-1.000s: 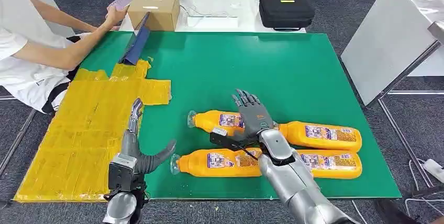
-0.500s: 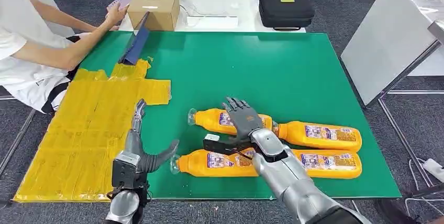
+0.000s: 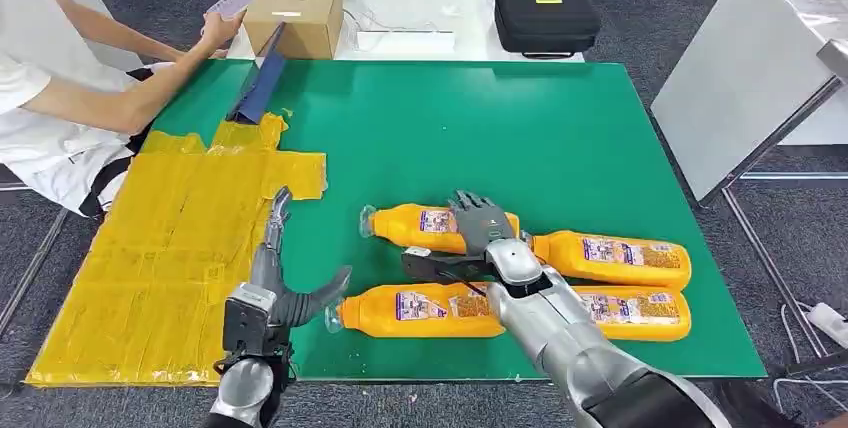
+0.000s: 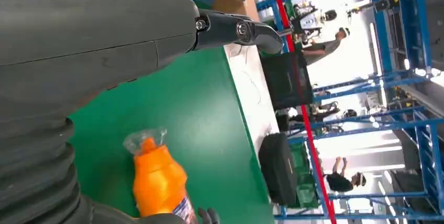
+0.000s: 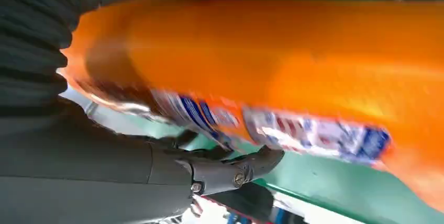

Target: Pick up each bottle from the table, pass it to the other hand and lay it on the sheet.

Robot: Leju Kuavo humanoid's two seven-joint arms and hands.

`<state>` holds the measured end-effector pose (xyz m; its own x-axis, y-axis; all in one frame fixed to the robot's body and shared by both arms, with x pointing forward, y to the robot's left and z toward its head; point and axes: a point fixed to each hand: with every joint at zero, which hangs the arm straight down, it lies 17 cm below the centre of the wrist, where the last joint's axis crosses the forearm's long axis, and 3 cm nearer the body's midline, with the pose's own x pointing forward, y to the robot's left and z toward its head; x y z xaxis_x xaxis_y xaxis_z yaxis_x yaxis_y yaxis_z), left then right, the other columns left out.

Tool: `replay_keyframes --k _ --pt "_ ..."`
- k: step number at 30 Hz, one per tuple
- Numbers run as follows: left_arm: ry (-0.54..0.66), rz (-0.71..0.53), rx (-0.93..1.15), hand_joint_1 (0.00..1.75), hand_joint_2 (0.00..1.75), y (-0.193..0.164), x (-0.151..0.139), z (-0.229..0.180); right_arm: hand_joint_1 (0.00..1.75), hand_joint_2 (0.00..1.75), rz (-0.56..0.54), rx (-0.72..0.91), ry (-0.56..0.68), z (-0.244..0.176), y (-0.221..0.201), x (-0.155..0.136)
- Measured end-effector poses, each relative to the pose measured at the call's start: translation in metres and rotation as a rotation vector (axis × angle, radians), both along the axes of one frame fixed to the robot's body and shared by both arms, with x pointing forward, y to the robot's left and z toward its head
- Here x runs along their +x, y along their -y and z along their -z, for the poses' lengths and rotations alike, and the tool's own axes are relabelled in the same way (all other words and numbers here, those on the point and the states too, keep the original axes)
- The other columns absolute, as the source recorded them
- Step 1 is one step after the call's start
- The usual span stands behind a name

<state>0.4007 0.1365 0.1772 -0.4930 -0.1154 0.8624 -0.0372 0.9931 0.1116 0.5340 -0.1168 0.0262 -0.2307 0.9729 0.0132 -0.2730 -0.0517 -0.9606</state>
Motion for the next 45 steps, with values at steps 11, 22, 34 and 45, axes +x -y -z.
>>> replay_keyframes --k 11,22,34,45 --pt "-0.003 0.041 0.012 0.0 1.75 0.016 -0.001 0.0 1.75 1.75 0.037 -0.023 0.005 -0.003 0.011 0.007" --pt "0.004 0.079 0.018 0.0 1.75 0.031 -0.002 -0.005 1.75 1.75 0.014 0.263 0.297 -0.062 -0.003 0.014" --pt "0.013 0.118 0.043 0.0 1.75 0.049 -0.003 -0.007 1.75 1.75 0.045 0.517 0.594 -0.137 0.004 -0.005" --pt "0.056 0.15 0.077 0.0 1.75 0.065 -0.002 -0.019 1.75 1.75 -0.042 0.777 0.834 -0.21 0.007 -0.049"
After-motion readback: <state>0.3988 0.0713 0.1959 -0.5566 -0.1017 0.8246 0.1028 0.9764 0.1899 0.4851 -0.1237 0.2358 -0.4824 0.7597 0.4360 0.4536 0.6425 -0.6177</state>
